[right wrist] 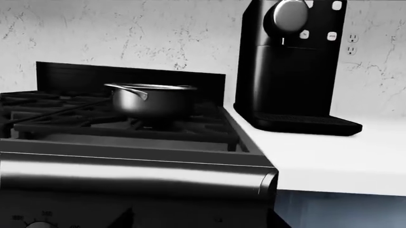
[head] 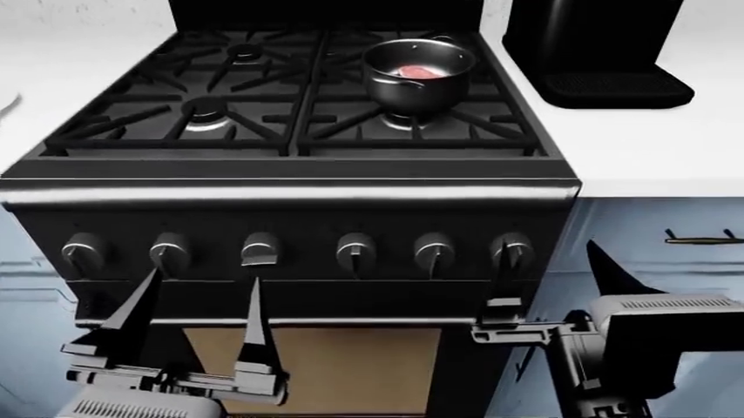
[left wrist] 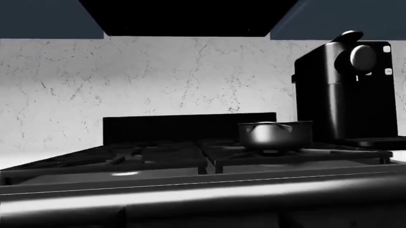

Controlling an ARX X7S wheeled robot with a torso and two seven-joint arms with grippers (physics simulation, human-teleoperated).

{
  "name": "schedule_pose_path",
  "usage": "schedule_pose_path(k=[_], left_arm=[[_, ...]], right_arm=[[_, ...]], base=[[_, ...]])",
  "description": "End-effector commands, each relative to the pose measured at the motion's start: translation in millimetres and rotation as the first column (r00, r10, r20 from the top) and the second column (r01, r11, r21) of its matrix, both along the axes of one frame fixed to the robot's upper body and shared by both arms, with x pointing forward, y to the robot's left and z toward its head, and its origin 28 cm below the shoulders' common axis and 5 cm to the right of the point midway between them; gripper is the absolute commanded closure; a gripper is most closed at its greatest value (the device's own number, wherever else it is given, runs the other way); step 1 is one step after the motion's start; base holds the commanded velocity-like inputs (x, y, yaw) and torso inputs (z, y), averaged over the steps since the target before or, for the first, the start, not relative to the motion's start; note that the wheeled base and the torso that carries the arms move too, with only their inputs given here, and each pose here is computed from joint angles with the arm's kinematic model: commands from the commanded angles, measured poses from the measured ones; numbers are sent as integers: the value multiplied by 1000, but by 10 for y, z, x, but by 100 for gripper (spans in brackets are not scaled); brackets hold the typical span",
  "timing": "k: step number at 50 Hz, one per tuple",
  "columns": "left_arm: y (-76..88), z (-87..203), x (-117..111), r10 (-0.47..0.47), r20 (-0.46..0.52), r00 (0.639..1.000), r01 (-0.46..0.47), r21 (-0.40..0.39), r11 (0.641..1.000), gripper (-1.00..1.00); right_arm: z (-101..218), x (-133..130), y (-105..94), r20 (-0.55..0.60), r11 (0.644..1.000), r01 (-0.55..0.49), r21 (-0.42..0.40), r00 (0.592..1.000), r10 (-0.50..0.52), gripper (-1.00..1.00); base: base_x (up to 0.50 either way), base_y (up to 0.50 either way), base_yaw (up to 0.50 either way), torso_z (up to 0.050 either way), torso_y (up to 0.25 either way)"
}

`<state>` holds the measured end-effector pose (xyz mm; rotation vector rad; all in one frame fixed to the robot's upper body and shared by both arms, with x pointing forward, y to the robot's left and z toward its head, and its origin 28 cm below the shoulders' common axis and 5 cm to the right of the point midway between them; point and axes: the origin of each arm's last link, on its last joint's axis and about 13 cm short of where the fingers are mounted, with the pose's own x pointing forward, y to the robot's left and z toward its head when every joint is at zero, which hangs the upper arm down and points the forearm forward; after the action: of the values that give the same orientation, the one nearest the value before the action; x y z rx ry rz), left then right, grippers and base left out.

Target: Frozen meat rests on a plate on the counter. Retrieve the meat and place it in a pot on a burner. Then turn the burner on.

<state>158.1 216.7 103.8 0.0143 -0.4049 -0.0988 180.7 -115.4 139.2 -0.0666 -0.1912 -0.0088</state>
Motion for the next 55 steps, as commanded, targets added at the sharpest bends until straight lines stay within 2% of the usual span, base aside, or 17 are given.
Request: schedule_pose_path(k=[1,37,40,46,55], left_arm=[[-10,-35,-19,-10,-5,1000,10,2,1000,-100],[-13,-59,-31,-12,-4,1000,12,1,1000,-100],[-15,-67,-45,-11,19,1000,11,2,1000,-100],[-33,-179,-120,-56,-6,998,56,2,998,-100],[-20,-207,-107,-48,-23,999,48,-6,999,-100]], right_arm=[[-95,42,-5,-24,1000,2,-5,1000,-2,-100],[-104,74,-21,-28,1000,15,14,1000,-15,-100],[-97,74,-20,-22,1000,13,14,1000,-12,-100],[-67,115,-6,-34,1000,13,16,999,-13,-100],[-40,286,5,-61,999,49,21,997,-48,-100]], base=[[0,0,0,-50,2],[0,0,0,-50,0],[0,0,0,-7,0],[0,0,0,0,0],[0,0,0,0,0]])
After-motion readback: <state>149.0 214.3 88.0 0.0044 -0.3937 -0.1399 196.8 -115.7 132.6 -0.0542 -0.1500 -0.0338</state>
